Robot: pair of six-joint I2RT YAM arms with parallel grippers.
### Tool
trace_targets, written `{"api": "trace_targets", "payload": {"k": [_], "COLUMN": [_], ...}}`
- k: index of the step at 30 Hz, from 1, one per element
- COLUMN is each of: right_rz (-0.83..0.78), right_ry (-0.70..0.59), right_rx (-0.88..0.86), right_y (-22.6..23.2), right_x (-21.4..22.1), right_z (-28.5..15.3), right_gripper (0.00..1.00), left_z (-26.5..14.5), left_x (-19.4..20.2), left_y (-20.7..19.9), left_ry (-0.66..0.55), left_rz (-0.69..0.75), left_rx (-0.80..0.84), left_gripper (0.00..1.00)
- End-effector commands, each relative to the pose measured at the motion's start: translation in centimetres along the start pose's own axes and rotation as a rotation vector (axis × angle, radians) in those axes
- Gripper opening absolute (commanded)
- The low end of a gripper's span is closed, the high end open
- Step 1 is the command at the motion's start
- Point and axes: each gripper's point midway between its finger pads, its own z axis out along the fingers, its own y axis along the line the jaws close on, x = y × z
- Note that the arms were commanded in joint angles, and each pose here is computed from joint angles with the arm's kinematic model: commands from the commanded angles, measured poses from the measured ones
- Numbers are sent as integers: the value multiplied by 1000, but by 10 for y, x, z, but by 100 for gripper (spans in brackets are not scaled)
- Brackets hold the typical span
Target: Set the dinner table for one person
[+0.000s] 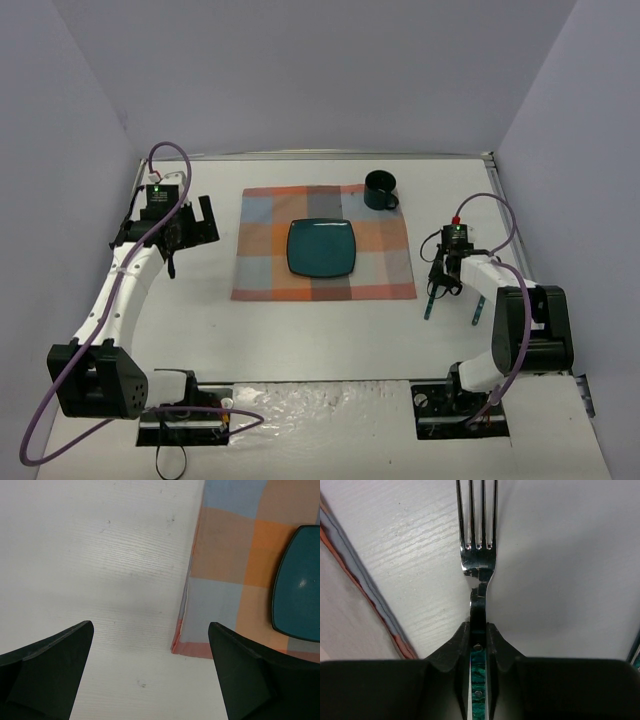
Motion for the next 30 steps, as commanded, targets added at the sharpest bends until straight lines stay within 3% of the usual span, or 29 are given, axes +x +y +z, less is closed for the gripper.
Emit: {"api": "trace_targets", "payload": {"k": [1,7,14,22,30], "right_rz": [-4,-43,-81,-286,-274], "right_ry": [-18,-179,-371,-314,-224], "right_rx": [-19,-55,-362,-676,-735], "right_y": [2,26,149,334,440], "right_x": [-5,-53,-119,-70,-4], "right_z": [-4,-38,-125,-176,-164], "right_gripper": [1,0,0,0,0], "left_z": [-18,-18,-21,-34,-48], "left_x": [-27,-28,-31,-30,-25], "left_y": [-2,-2,-2,15,26], "left_ry": [-102,-107,-129,-163,-236], "left_rz": [19,17,22,31,24], "left_rx": [2,-3,-1,-90,-131], "left_gripper": [97,97,97,97,97]}}
